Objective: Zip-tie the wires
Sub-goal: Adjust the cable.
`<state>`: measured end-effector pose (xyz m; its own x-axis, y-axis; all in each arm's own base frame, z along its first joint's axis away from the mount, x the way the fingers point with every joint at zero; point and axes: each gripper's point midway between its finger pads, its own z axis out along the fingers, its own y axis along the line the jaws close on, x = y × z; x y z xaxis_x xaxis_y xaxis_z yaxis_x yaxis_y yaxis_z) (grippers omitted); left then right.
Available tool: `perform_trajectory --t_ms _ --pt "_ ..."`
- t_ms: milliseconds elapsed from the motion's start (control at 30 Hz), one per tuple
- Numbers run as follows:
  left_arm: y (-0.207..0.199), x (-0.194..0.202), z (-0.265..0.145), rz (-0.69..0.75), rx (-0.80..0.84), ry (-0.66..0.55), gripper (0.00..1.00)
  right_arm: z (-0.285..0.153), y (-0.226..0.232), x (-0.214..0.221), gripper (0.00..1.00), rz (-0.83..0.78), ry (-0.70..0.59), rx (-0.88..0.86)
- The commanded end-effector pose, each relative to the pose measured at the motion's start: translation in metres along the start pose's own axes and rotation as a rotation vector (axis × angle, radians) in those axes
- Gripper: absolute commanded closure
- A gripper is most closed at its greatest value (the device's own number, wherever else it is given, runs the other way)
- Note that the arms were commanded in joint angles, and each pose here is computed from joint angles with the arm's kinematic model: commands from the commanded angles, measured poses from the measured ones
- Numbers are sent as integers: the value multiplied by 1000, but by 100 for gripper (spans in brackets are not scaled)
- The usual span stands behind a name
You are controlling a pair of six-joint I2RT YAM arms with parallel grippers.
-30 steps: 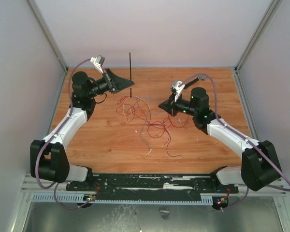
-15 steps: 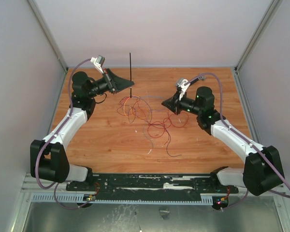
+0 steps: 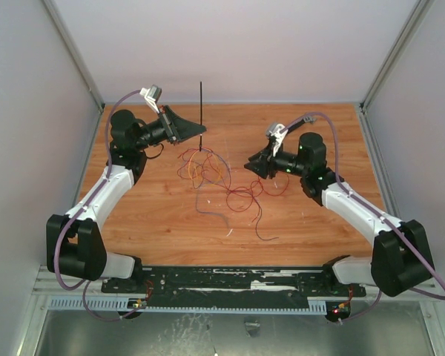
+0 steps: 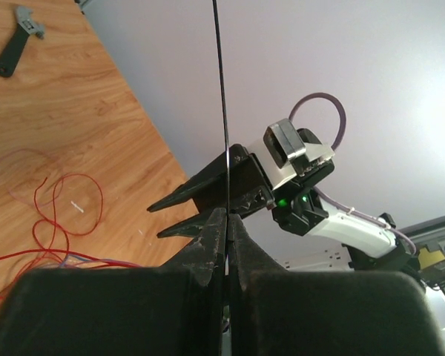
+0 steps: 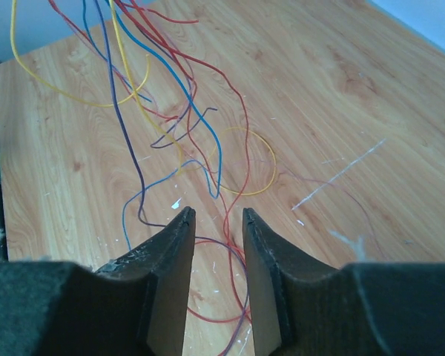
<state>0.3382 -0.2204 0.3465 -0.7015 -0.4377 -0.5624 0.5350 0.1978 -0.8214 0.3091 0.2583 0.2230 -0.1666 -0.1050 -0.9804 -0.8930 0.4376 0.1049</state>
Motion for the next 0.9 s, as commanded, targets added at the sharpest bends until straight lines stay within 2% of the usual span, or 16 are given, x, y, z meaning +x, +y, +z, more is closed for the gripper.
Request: perform_trajectory --t_ms 0,167,267,633,867 --pt "-26 -5 -3 68 51 3 100 8 11 -16 68 -24 -33 -89" --pt "-24 -5 -2 64 49 3 100 16 59 -23 57 -57 -75 -263" --pt "-22 -4 -1 62 47 5 100 27 71 -24 54 -71 -62 -297" --pt "-22 -4 -2 64 46 4 100 56 47 -17 53 -70 -24 -206" --pt "-21 -4 -2 65 41 7 100 52 37 -23 58 -111 -22 -141"
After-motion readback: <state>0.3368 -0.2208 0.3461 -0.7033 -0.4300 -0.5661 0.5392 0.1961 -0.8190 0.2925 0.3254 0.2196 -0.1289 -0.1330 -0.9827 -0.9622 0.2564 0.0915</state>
